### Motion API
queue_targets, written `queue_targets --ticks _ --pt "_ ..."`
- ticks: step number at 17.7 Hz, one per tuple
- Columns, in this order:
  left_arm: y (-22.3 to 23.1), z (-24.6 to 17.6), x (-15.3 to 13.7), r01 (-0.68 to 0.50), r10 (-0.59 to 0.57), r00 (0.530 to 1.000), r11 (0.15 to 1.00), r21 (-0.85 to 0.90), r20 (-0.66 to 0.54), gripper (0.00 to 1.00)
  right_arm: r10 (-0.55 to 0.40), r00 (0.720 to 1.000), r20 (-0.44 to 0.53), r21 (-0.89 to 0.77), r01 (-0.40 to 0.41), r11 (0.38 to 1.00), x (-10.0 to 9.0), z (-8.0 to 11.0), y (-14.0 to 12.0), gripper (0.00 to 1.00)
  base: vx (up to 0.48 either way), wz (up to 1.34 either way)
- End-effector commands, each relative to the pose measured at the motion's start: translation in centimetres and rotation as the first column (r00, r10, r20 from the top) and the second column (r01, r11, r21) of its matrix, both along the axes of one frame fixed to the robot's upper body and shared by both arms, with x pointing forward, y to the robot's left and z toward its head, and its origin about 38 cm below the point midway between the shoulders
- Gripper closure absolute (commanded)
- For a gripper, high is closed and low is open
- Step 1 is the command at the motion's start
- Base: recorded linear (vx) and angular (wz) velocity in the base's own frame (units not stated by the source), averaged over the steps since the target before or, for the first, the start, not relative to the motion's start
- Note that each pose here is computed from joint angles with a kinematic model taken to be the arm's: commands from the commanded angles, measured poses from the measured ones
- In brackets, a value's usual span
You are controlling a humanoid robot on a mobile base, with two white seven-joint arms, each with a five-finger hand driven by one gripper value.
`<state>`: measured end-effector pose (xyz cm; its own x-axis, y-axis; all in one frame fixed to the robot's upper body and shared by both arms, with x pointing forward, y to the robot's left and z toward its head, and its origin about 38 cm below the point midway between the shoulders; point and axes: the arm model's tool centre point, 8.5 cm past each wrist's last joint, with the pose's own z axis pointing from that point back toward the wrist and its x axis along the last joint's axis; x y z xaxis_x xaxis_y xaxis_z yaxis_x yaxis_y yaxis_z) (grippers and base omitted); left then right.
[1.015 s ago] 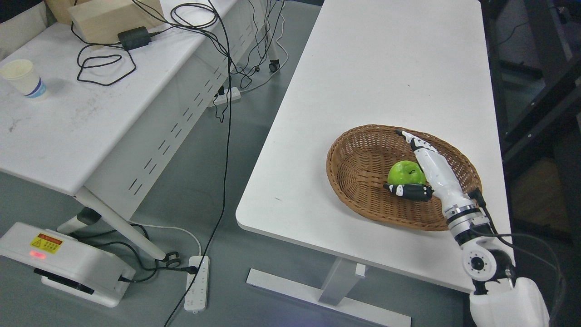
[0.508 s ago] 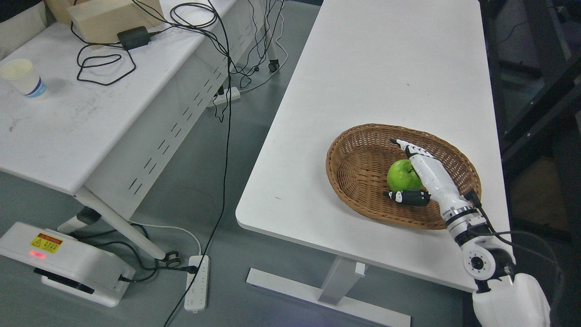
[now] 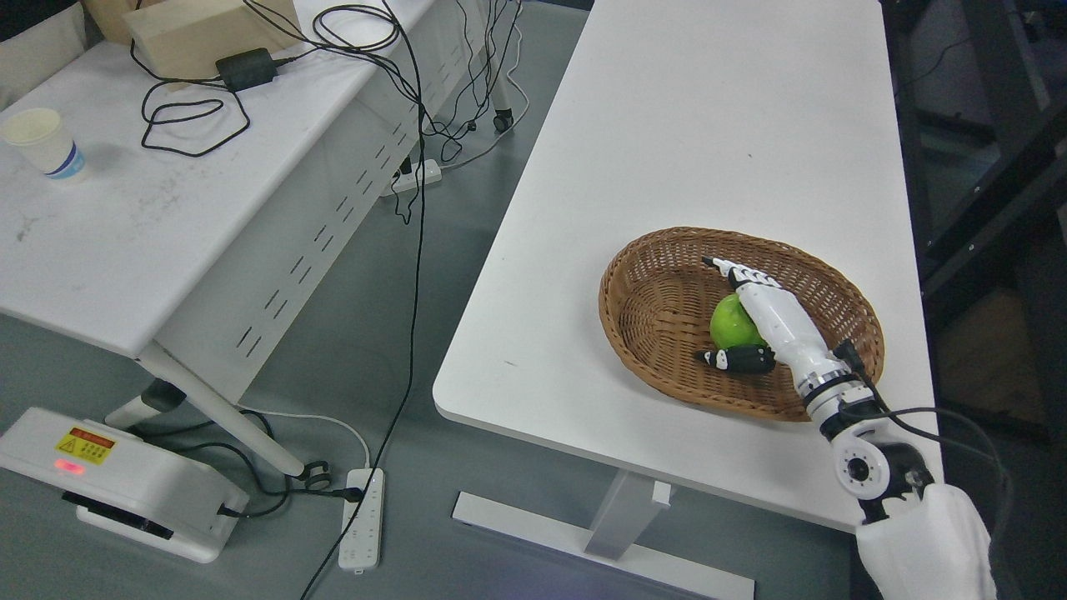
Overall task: Place green apple on left shelf middle layer
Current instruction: 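Close the right hand fingers around the green apple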
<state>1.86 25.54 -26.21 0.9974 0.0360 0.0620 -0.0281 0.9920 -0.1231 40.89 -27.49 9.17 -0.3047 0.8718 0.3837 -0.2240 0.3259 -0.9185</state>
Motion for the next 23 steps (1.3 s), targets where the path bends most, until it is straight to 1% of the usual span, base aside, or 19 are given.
queue_targets --ticks 1,3,5,6,9,11,12,15,17,18,19,20,21,23 --pt "1.1 0.1 -0.6 -0.001 0.001 1.0 1.0 0.018 -0.01 0.0 -0.037 0.999 -0.037 -0.027 0.036 0.999 0.5 -1.3 -1.5 0.09 0.0 0.0" --pt "1.1 0.1 -0.6 -0.001 0.001 1.0 1.0 0.018 -0.01 0.0 -0.047 0.998 -0.032 -0.026 0.046 0.999 0.6 -1.1 -2.0 0.13 0.0 0.0" --pt "1.1 0.1 -0.6 -0.001 0.001 1.0 1.0 0.018 -0.01 0.0 -0.052 0.998 -0.036 -0.027 0.051 0.998 0.5 -1.2 -2.0 0.25 0.0 0.0" --pt "1.1 0.1 -0.6 -0.001 0.001 1.0 1.0 0.018 -0.01 0.0 -0.061 0.997 -0.038 -0.026 0.06 0.998 0.3 -1.3 -2.6 0.42 0.0 0.0" --pt "1.1 0.1 -0.6 -0.001 0.001 1.0 1.0 0.018 -0.01 0.0 -0.068 0.997 -0.031 -0.024 0.067 0.997 0.1 -1.0 -3.5 0.73 0.0 0.0" --pt "1.1 0.1 -0.6 -0.001 0.001 1.0 1.0 0.018 -0.01 0.0 -0.059 0.998 0.005 -0.018 0.059 0.998 0.1 0.0 -4.6 0.97 0.0 0.0" --pt "1.1 0.1 -0.6 -0.001 0.001 1.0 1.0 0.017 -0.01 0.0 -0.07 0.997 0.016 -0.014 0.07 0.997 0.1 0.3 -5.1 0.99 0.0 0.0" --pt "1.1 0.1 -0.6 -0.001 0.001 1.0 1.0 0.017 -0.01 0.0 -0.119 0.993 0.027 -0.004 0.119 0.993 0.0 0.9 -6.9 1.0 0.0 0.0" --pt "1.1 0.1 -0.6 -0.001 0.001 1.0 1.0 0.018 -0.01 0.0 -0.172 0.984 0.048 0.05 0.169 0.984 -0.4 1.7 -8.6 1.0 0.0 0.0" --pt "1.1 0.1 -0.6 -0.001 0.001 1.0 1.0 0.018 -0.01 0.0 -0.189 0.981 0.05 0.121 0.182 0.976 -0.7 2.2 -9.3 1.0 0.0 0.0" --pt "1.1 0.1 -0.6 -0.001 0.001 1.0 1.0 0.018 -0.01 0.0 -0.193 0.981 0.033 0.257 0.179 0.95 -0.9 3.0 -9.9 1.0 0.0 0.0" --pt "1.1 0.1 -0.6 0.0 0.001 1.0 1.0 0.017 -0.008 0.0 -0.209 0.978 0.03 0.35 0.185 0.918 -1.1 3.7 -10.8 1.0 0.0 0.0" --pt "1.1 0.1 -0.6 -0.001 0.001 1.0 1.0 0.018 -0.01 0.0 -0.223 0.974 0.03 0.449 0.186 0.874 -1.4 4.5 -11.8 1.0 0.0 0.0" --pt "1.1 0.1 -0.6 -0.001 0.001 1.0 1.0 0.018 -0.01 0.0 -0.241 0.97 0.028 0.56 0.184 0.807 -1.9 5.4 -13.0 1.0 0.0 0.0"
